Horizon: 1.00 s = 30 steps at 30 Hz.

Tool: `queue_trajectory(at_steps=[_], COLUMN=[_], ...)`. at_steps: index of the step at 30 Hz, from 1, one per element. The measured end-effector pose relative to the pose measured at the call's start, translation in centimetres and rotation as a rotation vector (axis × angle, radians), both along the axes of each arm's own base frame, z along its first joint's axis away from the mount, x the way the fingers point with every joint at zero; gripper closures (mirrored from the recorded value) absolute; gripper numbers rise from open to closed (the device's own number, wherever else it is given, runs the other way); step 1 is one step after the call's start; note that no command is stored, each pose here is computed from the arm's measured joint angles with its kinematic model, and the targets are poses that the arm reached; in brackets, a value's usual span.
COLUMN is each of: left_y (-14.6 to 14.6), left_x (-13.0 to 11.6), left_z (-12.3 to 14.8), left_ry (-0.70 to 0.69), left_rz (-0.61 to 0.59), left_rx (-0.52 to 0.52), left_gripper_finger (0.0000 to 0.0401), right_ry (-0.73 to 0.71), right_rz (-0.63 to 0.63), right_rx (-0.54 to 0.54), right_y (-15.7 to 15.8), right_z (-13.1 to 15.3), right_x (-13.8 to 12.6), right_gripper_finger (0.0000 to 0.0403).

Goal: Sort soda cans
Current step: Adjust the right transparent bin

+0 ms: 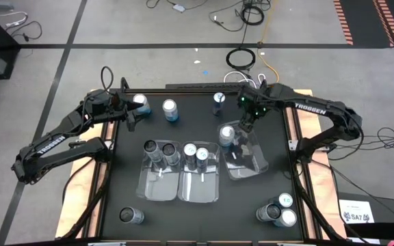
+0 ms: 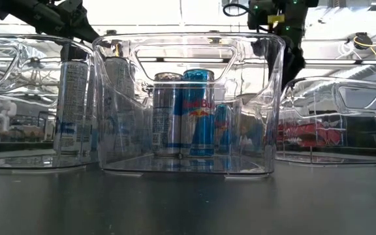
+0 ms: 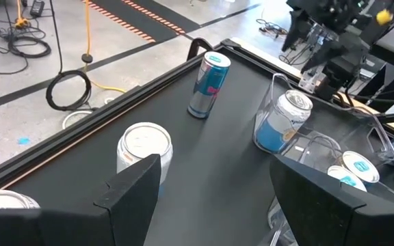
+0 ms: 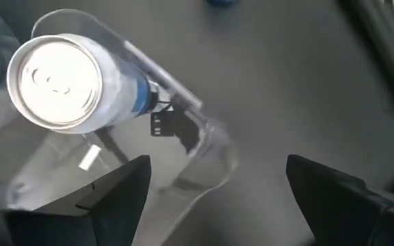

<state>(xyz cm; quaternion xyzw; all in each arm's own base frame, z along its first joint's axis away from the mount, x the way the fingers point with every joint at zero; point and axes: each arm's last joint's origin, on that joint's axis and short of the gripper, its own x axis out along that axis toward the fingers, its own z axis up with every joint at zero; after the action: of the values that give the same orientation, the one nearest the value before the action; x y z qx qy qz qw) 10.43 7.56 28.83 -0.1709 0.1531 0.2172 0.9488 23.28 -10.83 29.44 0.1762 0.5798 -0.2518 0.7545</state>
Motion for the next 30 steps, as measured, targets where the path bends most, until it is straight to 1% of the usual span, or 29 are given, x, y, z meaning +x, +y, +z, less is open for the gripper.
queue_trajectory(at_steps=[3,5,9,13,16,21,27,30], left_y=[0.0,0.0,0.1,0.1,0.1,0.1,0.1,0.1], left_x=[0.0,0.0,0.0,0.0,-0.1,-0.1,-0.1,-0.1], left_z=[0.0,0.0,0.0,0.0,0.0,0.0,0.0,-0.1], left_ry=[0.001,0.005,0.01,0.011,0.011,0.009,0.011,0.012], left_rz=[0.003,0.017,0.039,0.04,0.04,0.042,0.042,0.042], left_rx=[0.001,0.005,0.012,0.013,0.012,0.007,0.005,0.005], left_gripper_finger=[0.0117,0.0117,0.0117,0.0117,0.0117,0.0117,0.0117,0.0117], right_ry=[0.024,0.055,0.155,0.152,0.164,0.224,0.255,0.272], right_rz=[0.121,0.196,0.366,0.459,0.499,0.518,0.509,0.483], right_rx=[-0.009,0.025,0.05,0.02,0.019,0.067,0.097,0.124], right_y=[-1.0,-1.6,-2.1,-2.6,-2.9,-3.2,-3.0,-2.8], right_z=[0.0,-0.7,-2.5,-3.5,-4.3,-6.2,-7.5,-8.3], right_x=[0.5,0.9,1.8,3.0,3.6,4.1,3.8,3.4], right_gripper_finger=[0.0074,0.0077,0.0084,0.0098,0.0112,0.0144,0.021,0.0246])
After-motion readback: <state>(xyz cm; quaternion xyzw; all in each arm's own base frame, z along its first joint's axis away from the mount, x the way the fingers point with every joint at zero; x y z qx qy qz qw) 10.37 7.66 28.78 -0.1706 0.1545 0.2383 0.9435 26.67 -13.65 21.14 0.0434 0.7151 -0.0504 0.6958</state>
